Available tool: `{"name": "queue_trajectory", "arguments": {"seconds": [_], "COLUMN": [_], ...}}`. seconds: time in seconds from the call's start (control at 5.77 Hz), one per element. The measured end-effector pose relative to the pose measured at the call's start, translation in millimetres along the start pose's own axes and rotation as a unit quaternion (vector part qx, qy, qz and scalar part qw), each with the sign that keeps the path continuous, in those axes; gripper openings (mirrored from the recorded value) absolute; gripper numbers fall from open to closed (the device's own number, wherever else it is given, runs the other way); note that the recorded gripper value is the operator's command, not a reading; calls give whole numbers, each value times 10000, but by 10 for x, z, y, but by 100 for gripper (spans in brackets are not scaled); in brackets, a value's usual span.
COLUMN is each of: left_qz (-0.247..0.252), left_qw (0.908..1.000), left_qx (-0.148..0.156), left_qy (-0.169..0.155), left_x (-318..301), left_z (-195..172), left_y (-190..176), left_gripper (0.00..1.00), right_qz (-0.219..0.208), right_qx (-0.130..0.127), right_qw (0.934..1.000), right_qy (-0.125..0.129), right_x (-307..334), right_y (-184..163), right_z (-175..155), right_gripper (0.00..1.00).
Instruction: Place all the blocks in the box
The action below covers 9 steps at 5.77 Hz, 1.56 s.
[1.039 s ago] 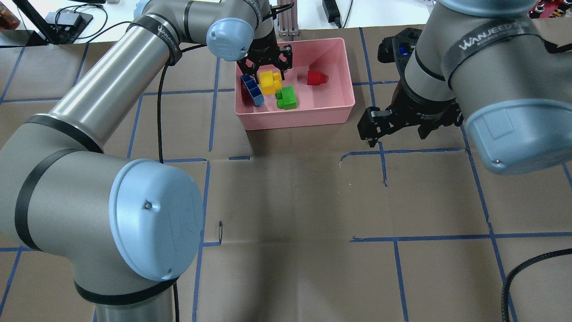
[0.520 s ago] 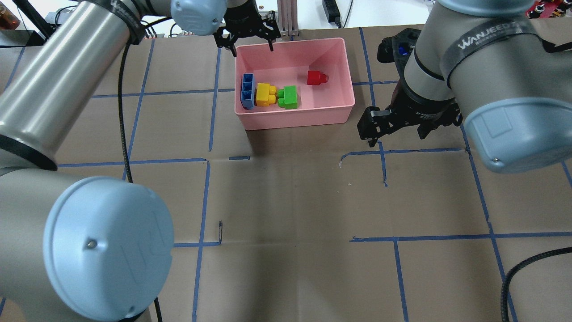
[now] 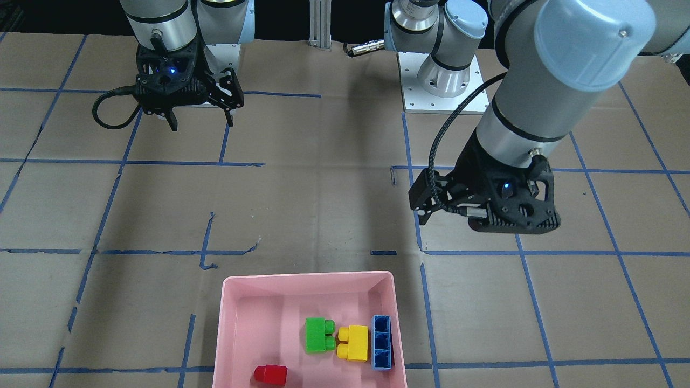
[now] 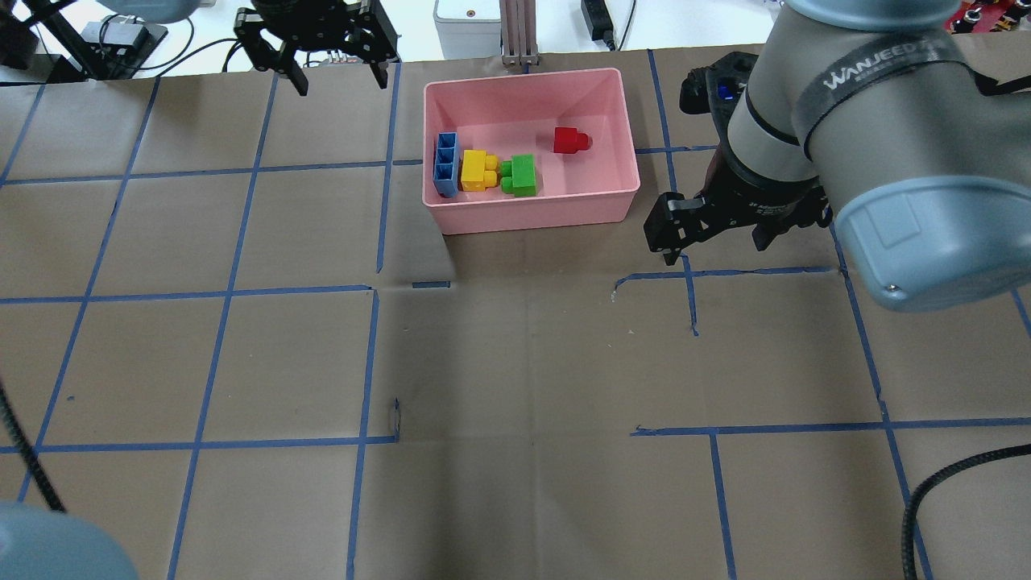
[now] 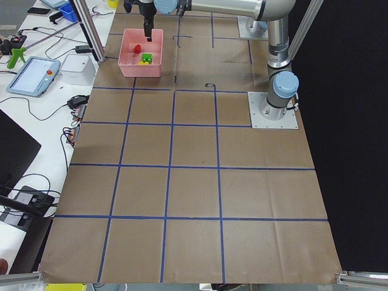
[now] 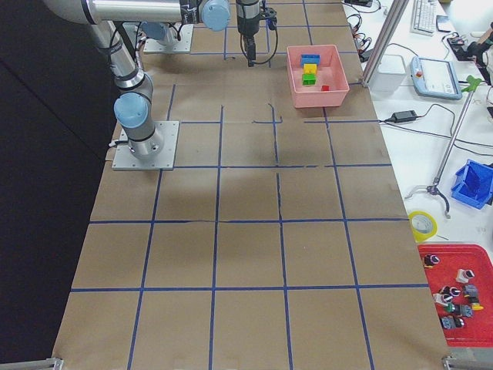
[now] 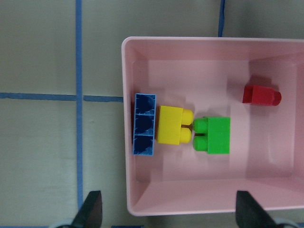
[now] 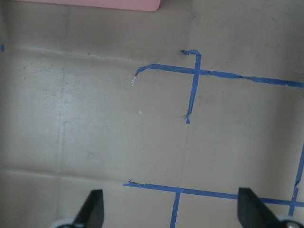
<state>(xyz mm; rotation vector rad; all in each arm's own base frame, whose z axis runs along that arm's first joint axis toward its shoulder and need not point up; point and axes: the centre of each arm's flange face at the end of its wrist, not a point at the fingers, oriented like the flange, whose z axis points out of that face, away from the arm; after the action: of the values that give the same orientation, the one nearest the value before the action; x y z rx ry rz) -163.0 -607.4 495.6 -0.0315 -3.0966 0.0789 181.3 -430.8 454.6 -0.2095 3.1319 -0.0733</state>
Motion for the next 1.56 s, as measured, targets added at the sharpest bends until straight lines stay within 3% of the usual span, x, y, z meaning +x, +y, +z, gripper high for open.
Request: {"name": "queue_trajectory", "arguments": {"seconds": [0.52, 1.56], "left_qz": [286, 318], "left_qw": [9993, 9993], "left_qx": [-76, -30], "left_qy": [-244, -217], "left_x": [-125, -149], "left_z": [-168, -225], "left_y": [934, 1024], "left_gripper": [99, 99], "right_qz": [0, -14], "right_qx": [-23, -27], "right_qw": [10000, 10000], "right_qy": [-8, -2], "right_x": [-1, -13], "right_y": [-19, -21], "right_z": [28, 35], "right_gripper": [100, 100]}}
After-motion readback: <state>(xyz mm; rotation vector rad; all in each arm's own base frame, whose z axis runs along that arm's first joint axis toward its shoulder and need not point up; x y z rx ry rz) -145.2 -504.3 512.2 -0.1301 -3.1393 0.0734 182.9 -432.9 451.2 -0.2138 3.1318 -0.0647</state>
